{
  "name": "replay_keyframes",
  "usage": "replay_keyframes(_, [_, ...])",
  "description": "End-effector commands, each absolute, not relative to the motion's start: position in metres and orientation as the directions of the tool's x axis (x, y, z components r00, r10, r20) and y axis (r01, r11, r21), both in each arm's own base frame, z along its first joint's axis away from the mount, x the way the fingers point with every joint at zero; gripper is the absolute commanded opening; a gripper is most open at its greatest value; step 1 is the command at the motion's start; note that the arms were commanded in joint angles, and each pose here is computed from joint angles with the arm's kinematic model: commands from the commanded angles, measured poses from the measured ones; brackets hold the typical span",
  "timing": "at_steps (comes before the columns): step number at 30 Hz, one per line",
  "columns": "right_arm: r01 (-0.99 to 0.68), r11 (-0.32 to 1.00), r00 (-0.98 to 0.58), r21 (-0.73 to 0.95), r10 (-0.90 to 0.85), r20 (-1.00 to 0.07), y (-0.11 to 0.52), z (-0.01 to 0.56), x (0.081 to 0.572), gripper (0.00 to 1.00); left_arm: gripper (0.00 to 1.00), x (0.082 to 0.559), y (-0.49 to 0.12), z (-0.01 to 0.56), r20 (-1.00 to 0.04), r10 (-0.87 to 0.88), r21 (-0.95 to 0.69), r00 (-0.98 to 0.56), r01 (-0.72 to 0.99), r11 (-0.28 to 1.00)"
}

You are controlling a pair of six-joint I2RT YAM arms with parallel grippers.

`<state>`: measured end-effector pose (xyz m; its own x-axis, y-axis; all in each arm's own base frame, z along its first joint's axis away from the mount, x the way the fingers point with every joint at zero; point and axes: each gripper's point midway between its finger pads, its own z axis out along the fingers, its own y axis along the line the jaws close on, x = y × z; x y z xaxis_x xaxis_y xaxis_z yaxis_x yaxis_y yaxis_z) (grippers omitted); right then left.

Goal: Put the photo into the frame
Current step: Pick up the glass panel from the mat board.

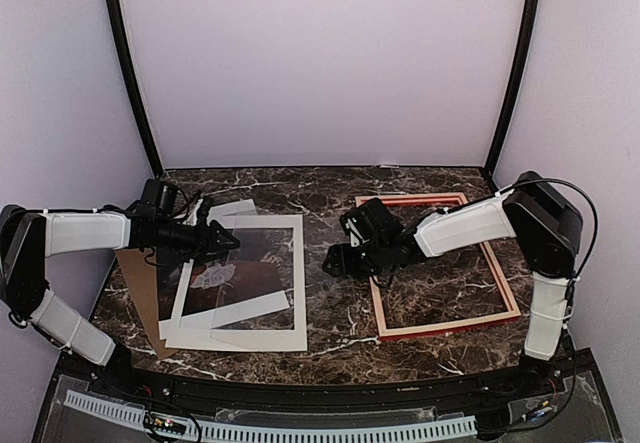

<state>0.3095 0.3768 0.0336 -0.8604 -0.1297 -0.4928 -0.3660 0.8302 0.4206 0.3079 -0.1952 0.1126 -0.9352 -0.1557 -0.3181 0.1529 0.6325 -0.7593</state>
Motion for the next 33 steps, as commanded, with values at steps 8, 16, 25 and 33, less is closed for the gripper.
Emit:
replay_keyframes(8, [-0.403,0.781,-0.909,0.478,-0.276,-0.313,0.374,-0.009,0.251,0.74,0.59,0.306,-0.208,0.131,-0.365,-0.104,-0.78,-0.925,0.243,0.577])
replay_keyframes(16, [-0.419,0.731,-0.905,0.538,-0.293,-0.308,0.382,-0.007,0.243,0.74,0.56,0.305,-0.215,0.143,-0.367,-0.094,-0.807,-0.925,0.267,0.526])
replay_keyframes(25, [-0.429,0.729,-0.901,0.533,-0.303,-0.31,0.379,-0.007,0.241,0.74,0.47,0.308,-0.21,0.145,-0.36,-0.096,-0.786,-0.928,0.246,0.567])
replay_keyframes(33, [-0.423,0.748,-0.903,0.511,-0.3,-0.308,0.369,-0.01,0.245,0.74,0.5,0.309,-0.196,0.137,-0.365,-0.083,-0.709,-0.927,0.219,0.671])
